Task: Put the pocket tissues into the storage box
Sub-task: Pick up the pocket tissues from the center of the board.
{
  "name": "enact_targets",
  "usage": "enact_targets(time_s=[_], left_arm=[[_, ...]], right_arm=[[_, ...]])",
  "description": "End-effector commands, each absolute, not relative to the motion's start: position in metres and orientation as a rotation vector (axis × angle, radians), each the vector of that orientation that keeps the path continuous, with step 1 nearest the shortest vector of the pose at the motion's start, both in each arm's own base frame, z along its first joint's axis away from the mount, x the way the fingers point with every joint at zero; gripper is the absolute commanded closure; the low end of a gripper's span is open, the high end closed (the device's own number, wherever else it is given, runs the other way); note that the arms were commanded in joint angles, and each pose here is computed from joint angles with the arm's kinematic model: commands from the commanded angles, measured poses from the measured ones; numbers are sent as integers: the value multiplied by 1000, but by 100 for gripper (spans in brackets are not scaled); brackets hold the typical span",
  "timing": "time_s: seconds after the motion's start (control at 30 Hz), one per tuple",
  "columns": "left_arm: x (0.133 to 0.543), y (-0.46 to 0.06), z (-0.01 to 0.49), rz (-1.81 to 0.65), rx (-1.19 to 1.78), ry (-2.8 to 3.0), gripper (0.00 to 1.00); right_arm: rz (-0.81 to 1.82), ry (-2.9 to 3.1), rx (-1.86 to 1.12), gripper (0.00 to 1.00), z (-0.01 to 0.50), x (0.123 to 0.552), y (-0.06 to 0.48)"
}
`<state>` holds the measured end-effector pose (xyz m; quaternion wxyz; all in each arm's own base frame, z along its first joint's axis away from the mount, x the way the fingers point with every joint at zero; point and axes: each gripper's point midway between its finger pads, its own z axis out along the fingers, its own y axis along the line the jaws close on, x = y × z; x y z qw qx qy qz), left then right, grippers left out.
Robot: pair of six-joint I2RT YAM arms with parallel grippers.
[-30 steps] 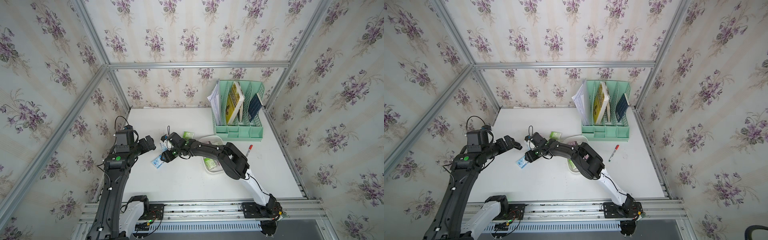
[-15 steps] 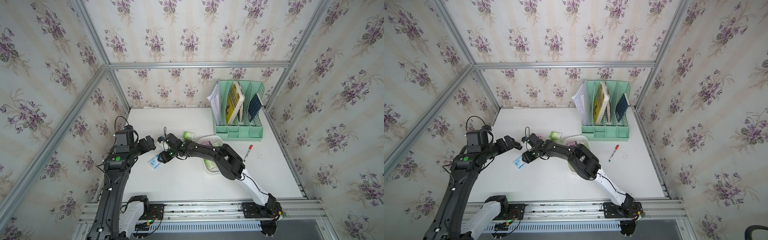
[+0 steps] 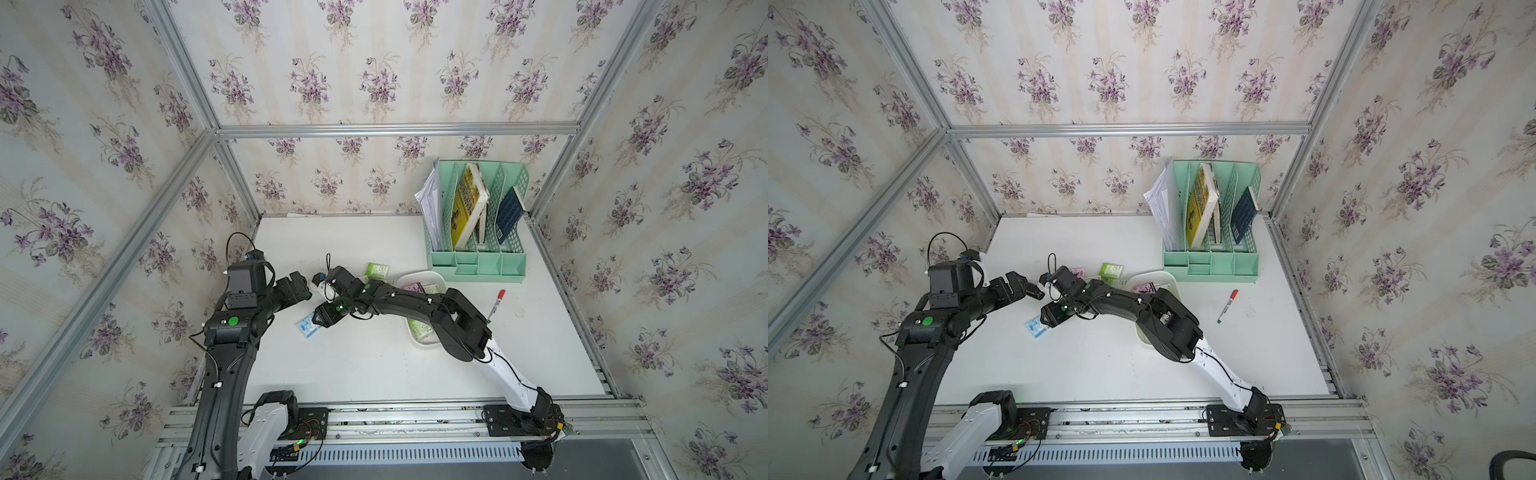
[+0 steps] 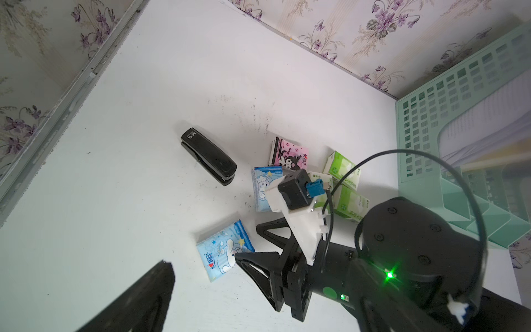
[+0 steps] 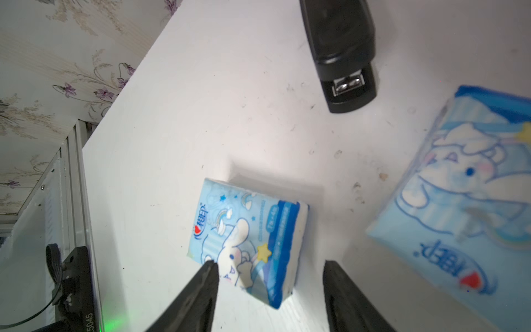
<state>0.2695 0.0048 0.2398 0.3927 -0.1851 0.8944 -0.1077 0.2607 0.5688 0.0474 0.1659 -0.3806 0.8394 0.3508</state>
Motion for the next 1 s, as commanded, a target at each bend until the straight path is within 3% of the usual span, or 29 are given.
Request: enact_targets(time_s=[0.0, 0.37, 0.73, 0.83, 0.97], left_arm=[[269, 8, 242, -248, -458, 2268, 1], [263, 10, 240, -230, -459, 2273, 1], [263, 9, 239, -234, -460, 2273, 1], [264, 8, 236, -246, -457, 2280, 1], [269, -4, 229, -320, -411, 2299, 1]], right_arm=[[1035, 2372, -1085, 37, 51, 258, 576], [977, 2402, -1157, 42, 28, 243, 583], [899, 2422, -1142, 91, 16, 238, 561], [907, 2396, -1129, 100, 28, 237, 555], [967, 2340, -1065, 100, 61, 236, 536]])
